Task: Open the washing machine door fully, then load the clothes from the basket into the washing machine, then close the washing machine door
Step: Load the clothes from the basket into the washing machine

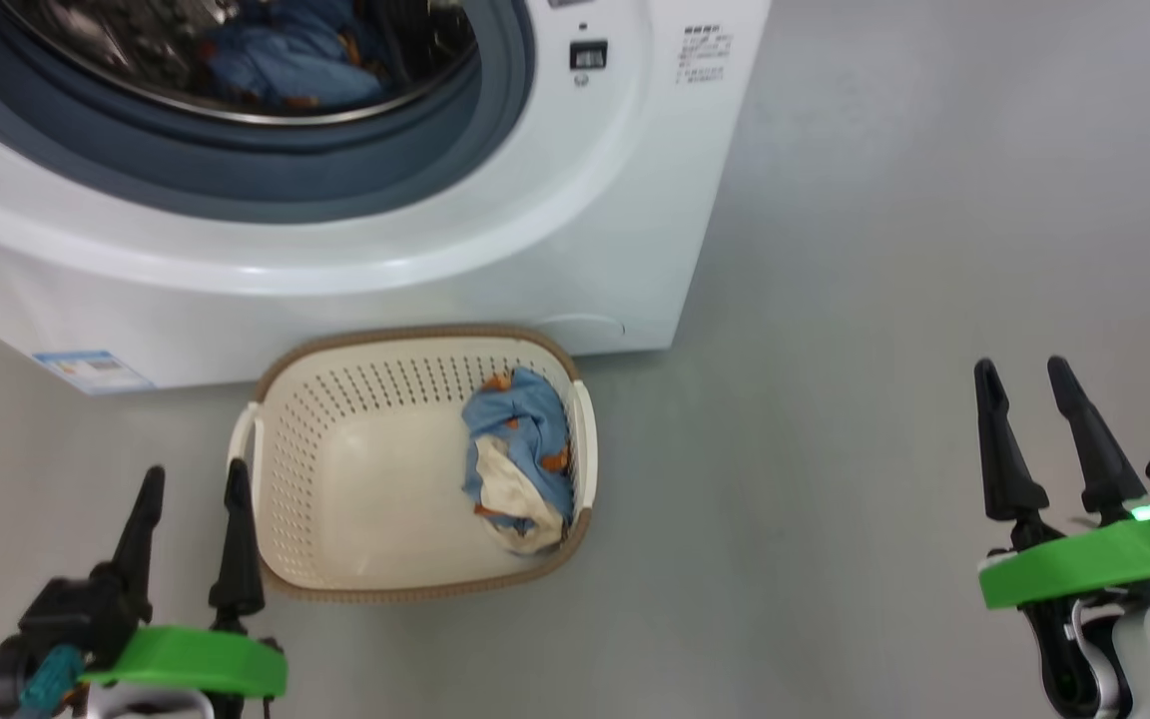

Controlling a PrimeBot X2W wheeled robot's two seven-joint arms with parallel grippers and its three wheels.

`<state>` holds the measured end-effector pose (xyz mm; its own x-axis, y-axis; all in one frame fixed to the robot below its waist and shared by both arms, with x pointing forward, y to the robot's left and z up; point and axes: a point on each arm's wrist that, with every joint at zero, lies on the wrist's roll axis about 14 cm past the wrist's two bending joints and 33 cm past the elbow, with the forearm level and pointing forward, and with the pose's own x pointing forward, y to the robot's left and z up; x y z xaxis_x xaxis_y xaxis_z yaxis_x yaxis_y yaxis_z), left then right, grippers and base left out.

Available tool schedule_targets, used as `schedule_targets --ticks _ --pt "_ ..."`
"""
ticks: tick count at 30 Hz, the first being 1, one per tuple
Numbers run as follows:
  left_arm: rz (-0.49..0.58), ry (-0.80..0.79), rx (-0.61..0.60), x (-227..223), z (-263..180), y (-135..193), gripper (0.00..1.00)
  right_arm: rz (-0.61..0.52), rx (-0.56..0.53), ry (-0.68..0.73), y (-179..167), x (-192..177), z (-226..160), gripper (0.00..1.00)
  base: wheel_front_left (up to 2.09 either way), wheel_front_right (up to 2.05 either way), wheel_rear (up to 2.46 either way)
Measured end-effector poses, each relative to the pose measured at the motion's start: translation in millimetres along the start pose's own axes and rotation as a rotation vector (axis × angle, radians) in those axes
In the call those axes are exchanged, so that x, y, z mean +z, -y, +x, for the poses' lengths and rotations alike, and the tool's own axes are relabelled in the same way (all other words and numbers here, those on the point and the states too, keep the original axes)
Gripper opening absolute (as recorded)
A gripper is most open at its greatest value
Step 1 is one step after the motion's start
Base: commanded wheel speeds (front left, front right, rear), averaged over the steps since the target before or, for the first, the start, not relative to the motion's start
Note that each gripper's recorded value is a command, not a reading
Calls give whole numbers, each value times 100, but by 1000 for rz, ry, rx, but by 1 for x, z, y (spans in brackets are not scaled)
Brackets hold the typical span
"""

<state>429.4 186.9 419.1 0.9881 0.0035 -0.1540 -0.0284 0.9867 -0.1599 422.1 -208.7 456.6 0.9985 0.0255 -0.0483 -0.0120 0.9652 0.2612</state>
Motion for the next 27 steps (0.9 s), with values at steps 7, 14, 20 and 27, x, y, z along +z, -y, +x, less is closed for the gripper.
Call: schedule_targets --ticks 7,14,20,27 --pt "-22 -91 -42 -34 28 16 100 13 -5 -15 1 -13 23 100 0 0 0" --pt "-27 -234 -109 -85 51 37 100 23 -19 -36 5 -29 43 100 0 0 0" --pt "-7 -367 -174 -130 66 56 100 35 -42 -60 11 -46 53 100 0 0 0" --pt "50 -517 -274 -180 81 77 100 39 -80 -85 23 -63 61 100 0 0 0"
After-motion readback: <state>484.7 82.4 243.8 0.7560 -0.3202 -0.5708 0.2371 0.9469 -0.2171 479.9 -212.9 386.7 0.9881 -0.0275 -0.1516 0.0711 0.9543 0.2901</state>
